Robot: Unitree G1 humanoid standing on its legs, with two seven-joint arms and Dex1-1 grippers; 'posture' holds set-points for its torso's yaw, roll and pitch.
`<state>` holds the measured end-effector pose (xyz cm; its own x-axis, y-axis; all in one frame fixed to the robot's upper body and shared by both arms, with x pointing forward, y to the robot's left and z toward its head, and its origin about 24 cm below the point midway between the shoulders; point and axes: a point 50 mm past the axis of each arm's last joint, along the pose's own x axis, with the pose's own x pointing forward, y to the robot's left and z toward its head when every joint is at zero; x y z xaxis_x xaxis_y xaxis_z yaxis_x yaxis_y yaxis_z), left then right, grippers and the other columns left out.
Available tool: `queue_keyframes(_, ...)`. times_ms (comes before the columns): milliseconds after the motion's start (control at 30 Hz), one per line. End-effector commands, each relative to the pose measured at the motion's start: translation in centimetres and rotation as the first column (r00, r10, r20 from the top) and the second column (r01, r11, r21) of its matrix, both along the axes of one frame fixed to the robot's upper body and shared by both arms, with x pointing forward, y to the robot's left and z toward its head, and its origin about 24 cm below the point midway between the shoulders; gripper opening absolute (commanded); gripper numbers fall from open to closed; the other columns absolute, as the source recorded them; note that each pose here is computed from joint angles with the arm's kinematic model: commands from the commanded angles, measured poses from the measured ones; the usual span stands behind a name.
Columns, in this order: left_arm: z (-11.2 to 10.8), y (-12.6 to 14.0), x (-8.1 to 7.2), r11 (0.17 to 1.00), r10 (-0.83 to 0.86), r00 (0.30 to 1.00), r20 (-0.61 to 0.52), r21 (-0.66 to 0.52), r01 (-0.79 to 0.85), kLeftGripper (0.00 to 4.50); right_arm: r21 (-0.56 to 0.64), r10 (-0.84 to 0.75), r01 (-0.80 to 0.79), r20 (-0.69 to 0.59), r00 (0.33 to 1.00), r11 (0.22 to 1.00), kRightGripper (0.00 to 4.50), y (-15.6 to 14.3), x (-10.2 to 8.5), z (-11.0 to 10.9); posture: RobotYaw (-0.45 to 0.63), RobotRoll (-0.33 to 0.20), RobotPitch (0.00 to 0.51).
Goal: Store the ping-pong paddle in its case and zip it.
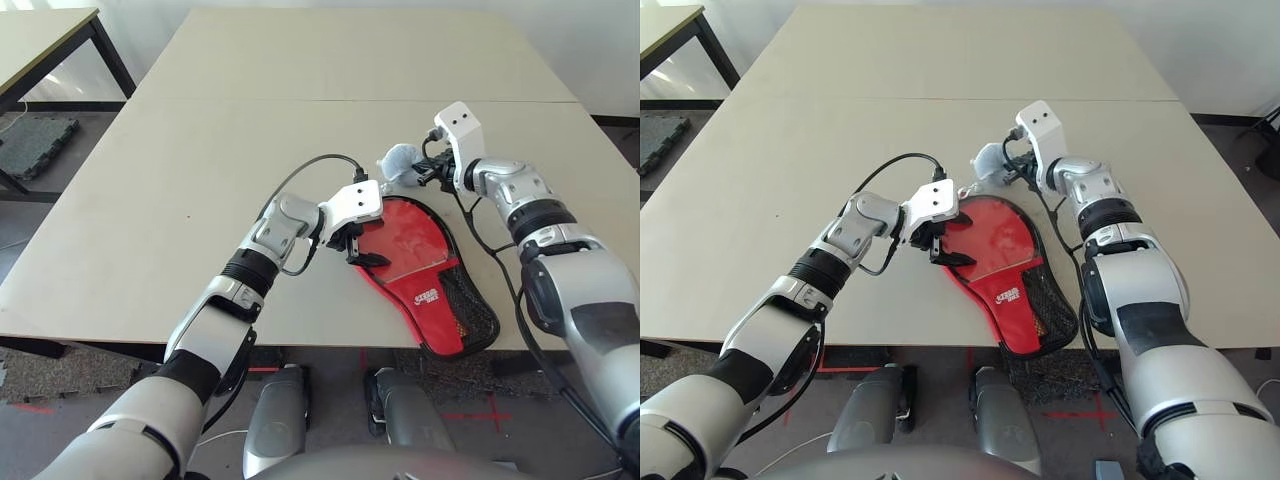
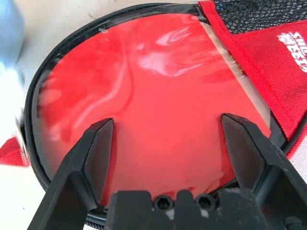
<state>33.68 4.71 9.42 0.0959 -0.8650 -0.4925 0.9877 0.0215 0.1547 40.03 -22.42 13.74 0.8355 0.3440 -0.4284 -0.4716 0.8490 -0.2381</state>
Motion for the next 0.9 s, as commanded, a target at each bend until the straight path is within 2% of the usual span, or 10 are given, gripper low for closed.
queue_keyframes(33, -3.0, 0.5, -1.1, 0.995, -0.001, 0.995, -0.102, 0.103, 0.011, 4.50, -0.033, -0.103, 0.103, -0.002, 0.995, 0.994, 0.02, -2.9, -0.7, -0.3, 0.05, 0.000, 0.142)
queue_keyframes(467, -3.0, 0.4, -1.2, 0.994, -0.002, 0.994, -0.111, 0.107, 0.014, 4.50, -0.103, -0.183, 0.179, -0.022, 0.983, 0.978, 0.02, -9.1, -3.1, 1.0, 0.03, 0.000, 0.155)
queue_keyframes(667, -3.1, 0.3, -1.2, 0.994, 0.002, 0.994, -0.108, 0.105, 0.010, 4.50, -0.077, -0.024, 0.011, -0.169, 0.985, 0.997, 0.02, -11.0, -5.6, 1.5, 0.03, 0.000, 0.157)
queue_keyframes(900, -3.1, 0.3, -1.1, 0.995, 0.007, 0.994, -0.106, 0.104, 0.004, 4.50, -0.013, 0.125, -0.138, -0.347, 0.930, 0.990, 0.02, -12.2, -9.7, 1.9, 0.03, 0.000, 0.160)
